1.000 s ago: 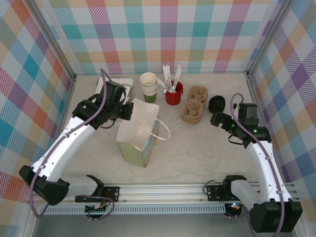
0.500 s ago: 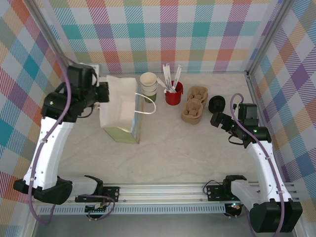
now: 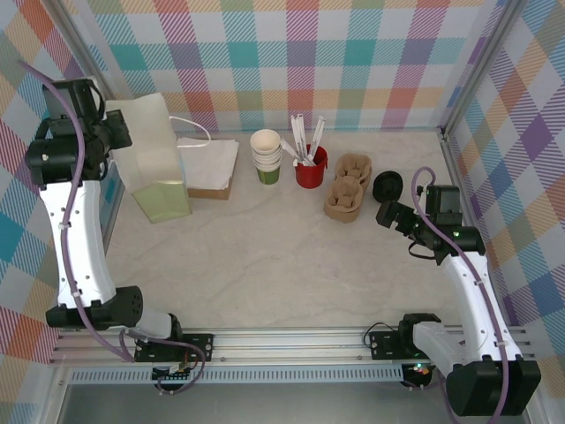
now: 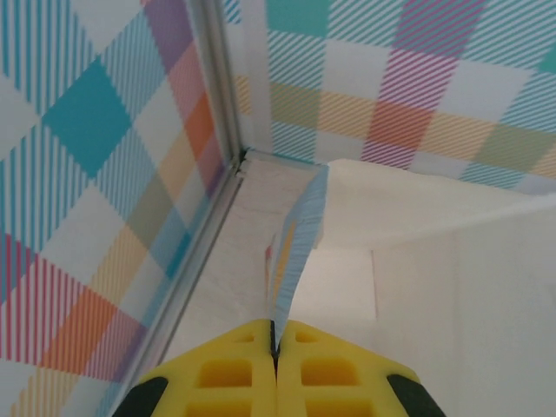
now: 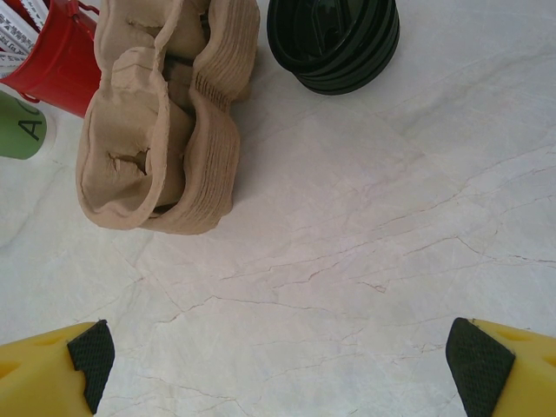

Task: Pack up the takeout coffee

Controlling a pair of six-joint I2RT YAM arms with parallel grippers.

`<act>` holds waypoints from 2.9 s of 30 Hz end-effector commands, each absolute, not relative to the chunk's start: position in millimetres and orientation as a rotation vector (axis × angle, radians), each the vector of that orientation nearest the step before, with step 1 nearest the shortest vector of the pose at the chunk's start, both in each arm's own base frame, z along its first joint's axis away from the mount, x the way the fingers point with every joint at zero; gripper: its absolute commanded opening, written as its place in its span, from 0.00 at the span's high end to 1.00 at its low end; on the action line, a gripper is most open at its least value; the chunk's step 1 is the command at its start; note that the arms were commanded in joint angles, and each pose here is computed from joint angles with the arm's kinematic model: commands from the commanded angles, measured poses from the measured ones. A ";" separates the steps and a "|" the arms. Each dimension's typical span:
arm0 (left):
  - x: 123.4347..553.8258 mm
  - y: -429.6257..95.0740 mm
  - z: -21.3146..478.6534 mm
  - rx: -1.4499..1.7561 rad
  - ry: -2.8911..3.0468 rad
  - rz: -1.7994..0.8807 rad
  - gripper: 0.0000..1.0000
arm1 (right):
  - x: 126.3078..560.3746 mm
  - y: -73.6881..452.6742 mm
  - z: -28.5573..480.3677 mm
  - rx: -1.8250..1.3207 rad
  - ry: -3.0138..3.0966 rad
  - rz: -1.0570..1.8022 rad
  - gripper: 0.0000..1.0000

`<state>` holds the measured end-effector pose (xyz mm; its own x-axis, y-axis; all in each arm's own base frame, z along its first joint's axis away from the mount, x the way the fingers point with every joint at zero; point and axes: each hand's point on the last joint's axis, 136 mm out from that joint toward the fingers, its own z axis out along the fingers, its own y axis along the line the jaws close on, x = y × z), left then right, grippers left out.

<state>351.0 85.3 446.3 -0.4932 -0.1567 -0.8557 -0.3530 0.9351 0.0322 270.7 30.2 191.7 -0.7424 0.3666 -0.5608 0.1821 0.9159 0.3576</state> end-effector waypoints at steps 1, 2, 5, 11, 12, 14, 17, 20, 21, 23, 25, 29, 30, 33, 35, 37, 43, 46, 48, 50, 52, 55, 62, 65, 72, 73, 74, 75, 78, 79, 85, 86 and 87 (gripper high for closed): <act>354.0 119.6 437.6 -0.420 2.106 0.329 1.00 | 274.1 32.2 203.5 0.370 2.406 0.385 0.00; 356.6 128.7 432.9 -0.434 2.109 0.349 1.00 | 274.4 32.6 202.6 0.369 2.411 0.387 0.00; 363.6 151.5 419.9 -0.480 2.119 0.367 1.00 | 275.6 32.9 201.7 0.363 2.414 0.386 0.00; 380.8 172.9 376.4 -0.524 2.194 0.311 1.00 | 279.0 34.7 197.3 0.368 2.425 0.400 0.00; 383.1 174.3 370.6 -0.523 2.204 0.309 1.00 | 279.7 34.8 197.7 0.369 2.423 0.402 0.00; 388.5 176.4 355.7 -0.526 2.224 0.299 1.00 | 280.0 35.3 197.4 0.367 2.426 0.405 0.00; 393.3 181.1 335.4 -0.541 2.259 0.310 1.00 | 280.2 34.9 197.7 0.363 2.426 0.401 0.00; 396.0 184.8 317.7 -0.555 2.304 0.315 1.00 | 279.0 34.9 197.5 0.362 2.429 0.400 0.00; 396.5 185.4 314.2 -0.557 2.313 0.315 1.00 | 278.5 35.0 196.6 0.362 2.431 0.400 0.00; 398.1 186.4 307.9 -0.563 2.326 0.311 1.00 | 278.0 34.8 195.8 0.366 2.433 0.400 0.00; 398.7 187.0 305.1 -0.571 2.333 0.306 0.89 | 278.0 34.8 195.7 0.367 2.434 0.400 0.00; 396.0 188.2 315.9 -0.587 2.320 0.312 0.67 | 278.0 35.0 198.0 0.367 2.430 0.402 0.00; 394.8 188.5 322.1 -0.589 2.309 0.317 0.65 | 277.5 34.5 198.4 0.368 2.431 0.398 0.00; 389.8 185.9 345.1 -0.590 2.265 0.312 0.57 | 276.9 32.8 200.1 0.375 2.434 0.387 0.00; 385.4 181.9 362.3 -0.588 2.231 0.299 0.50 | 276.3 32.9 201.7 0.375 2.436 0.387 0.00; 378.0 177.3 380.4 -0.591 2.193 0.286 0.32 | 275.7 33.0 203.7 0.379 2.436 0.389 0.00; 355.3 146.6 424.0 -0.567 2.090 0.138 0.14 | 271.8 33.3 210.9 0.389 2.445 0.394 0.00; 348.7 114.1 437.4 -0.527 2.055 -0.042 0.14 | 268.8 35.1 215.1 0.387 2.452 0.406 0.00; 344.4 92.8 442.9 -0.496 2.041 -0.131 0.15 | 266.7 36.4 217.4 0.386 2.454 0.417 0.00; 339.9 72.8 447.2 -0.471 2.026 -0.198 0.15 | 265.3 38.8 219.6 0.381 2.451 0.434 0.00; 338.9 45.3 449.5 -0.423 2.018 -0.293 0.16 | 263.5 40.2 220.2 0.377 2.453 0.444 0.00; 335.5 9.0 448.8 -0.370 2.024 -0.404 0.17 | 260.7 41.0 221.2 0.387 2.453 0.454 0.00; 350.3 -74.8 426.9 -0.250 2.067 -0.626 0.21 | 253.0 44.2 222.2 0.409 2.446 0.491 0.00; 363.2 -108.9 407.0 -0.185 2.139 -0.640 0.23 | 248.4 44.4 222.2 0.413 2.445 0.494 0.00; 397.1 -153.3 371.4 -0.135 2.224 -0.617 0.25 | 236.0 44.6 217.4 0.425 2.451 0.499 0.00; 401.1 -156.8 367.0 -0.133 2.234 -0.608 0.25 | 234.3 44.9 216.4 0.428 2.452 0.502 0.00; 406.2 -159.4 361.7 -0.138 2.244 -0.595 0.25 | 233.1 45.0 215.3 0.430 2.452 0.504 0.00; 411.2 -161.3 356.8 -0.144 2.253 -0.583 0.26 | 231.6 44.9 213.5 0.433 2.455 0.504 0.00; 427.8 -164.1 340.2 -0.172 2.286 -0.550 0.31 | 229.0 45.0 209.3 0.434 2.461 0.504 0.00; 432.8 -164.5 335.6 -0.178 2.297 -0.538 0.32 | 228.4 45.0 207.8 0.434 2.466 0.503 0.00; 463.0 -175.1 313.2 -0.183 2.352 -0.512 0.37 | 228.9 45.0 200.9 0.439 2.475 0.502 0.00; 468.2 -175.7 310.1 -0.187 2.359 -0.501 0.37 | 229.5 45.1 199.7 0.441 2.476 0.503 0.00; 473.0 -175.2 307.2 -0.193 2.364 -0.484 0.38 | 229.6 45.0 198.3 0.441 2.478 0.502 0.00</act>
<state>465.3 -174.9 303.2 -0.7490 -0.2663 -0.6067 0.0089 0.9115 -0.4112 231.9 42.7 202.2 -0.7797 0.4015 -0.4805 0.1933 0.8842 0.4252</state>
